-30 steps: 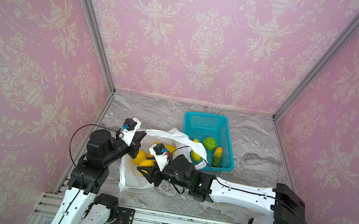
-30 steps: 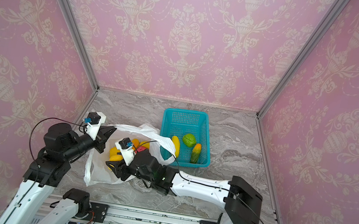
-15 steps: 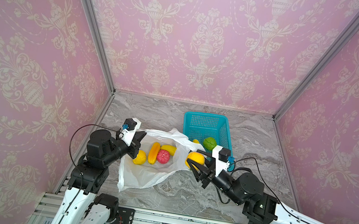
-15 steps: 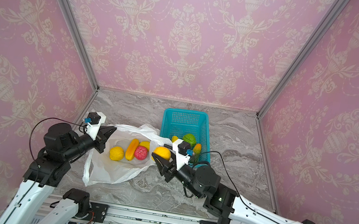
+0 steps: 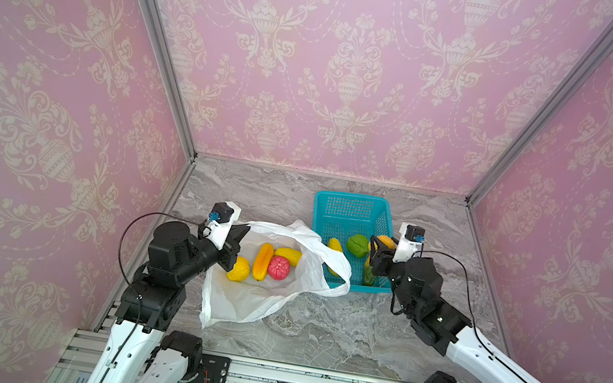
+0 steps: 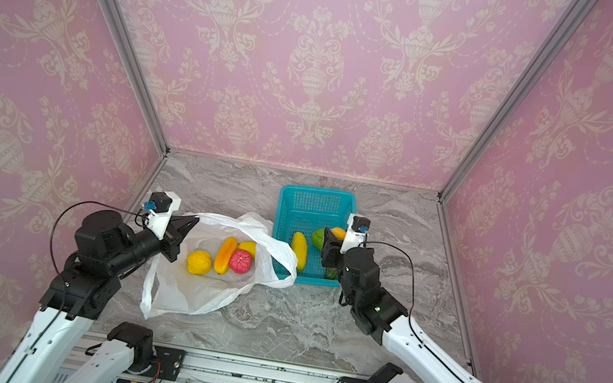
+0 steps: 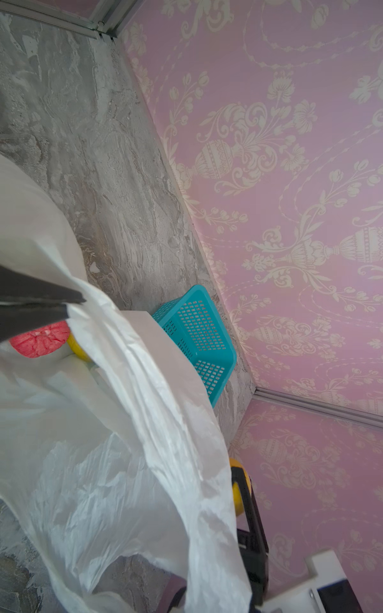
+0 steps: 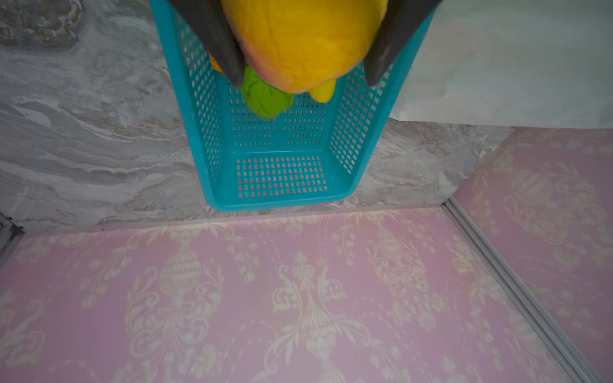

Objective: Untie the knot of the plastic bag and take out the fruit
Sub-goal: 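Carry the mango toward the teal basket with the right gripper, then lower the mango into the teal basket and open the right gripper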

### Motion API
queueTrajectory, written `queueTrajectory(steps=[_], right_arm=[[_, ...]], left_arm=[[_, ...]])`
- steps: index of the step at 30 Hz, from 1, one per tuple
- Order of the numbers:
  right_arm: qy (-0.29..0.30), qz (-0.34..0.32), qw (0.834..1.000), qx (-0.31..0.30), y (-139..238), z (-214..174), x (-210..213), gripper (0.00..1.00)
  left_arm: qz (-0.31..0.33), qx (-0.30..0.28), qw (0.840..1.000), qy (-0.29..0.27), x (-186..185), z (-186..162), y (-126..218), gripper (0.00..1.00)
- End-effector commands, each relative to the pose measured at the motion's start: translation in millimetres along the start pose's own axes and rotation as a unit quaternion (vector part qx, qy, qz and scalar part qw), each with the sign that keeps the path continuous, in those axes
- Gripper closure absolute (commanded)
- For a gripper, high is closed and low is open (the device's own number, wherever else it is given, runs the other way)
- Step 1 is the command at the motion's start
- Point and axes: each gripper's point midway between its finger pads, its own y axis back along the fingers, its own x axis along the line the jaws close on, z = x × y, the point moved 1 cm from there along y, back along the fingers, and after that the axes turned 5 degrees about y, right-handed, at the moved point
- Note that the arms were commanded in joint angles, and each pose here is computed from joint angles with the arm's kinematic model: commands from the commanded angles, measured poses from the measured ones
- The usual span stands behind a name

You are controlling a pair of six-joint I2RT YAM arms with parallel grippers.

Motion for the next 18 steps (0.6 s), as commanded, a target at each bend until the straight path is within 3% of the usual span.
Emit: queueTrajectory(steps=[1,4,8,15,18], right_arm=[[-0.022,0.02,0.998,0.064,-34.3,-18.3,7.2,0.86],[-0.017,0.015,0.992,0.127,-64.5,-41.9,7.9,0.87],[-0.01,0.013,0.986,0.165,-85.6,-61.2,12.6,0.84],[-0.041,0.012,0.983,0.181,-85.3,-84.5,12.5,0.86],[-0.054,0.013,0.986,0.157,-75.7,-86.0,14.3,0.74]], left_arm=[[0.012,0.008,1.0,0.002,4.0,-4.9,1.7,1.0],[0.013,0.01,1.0,0.003,4.6,-5.7,0.9,1.0],[0.014,0.009,1.0,0.001,4.8,-5.3,1.5,1.0],[0.017,0.01,1.0,-0.001,5.5,-5.9,2.1,1.0],[0.018,0.009,1.0,-0.001,5.5,-5.4,2.7,1.0]])
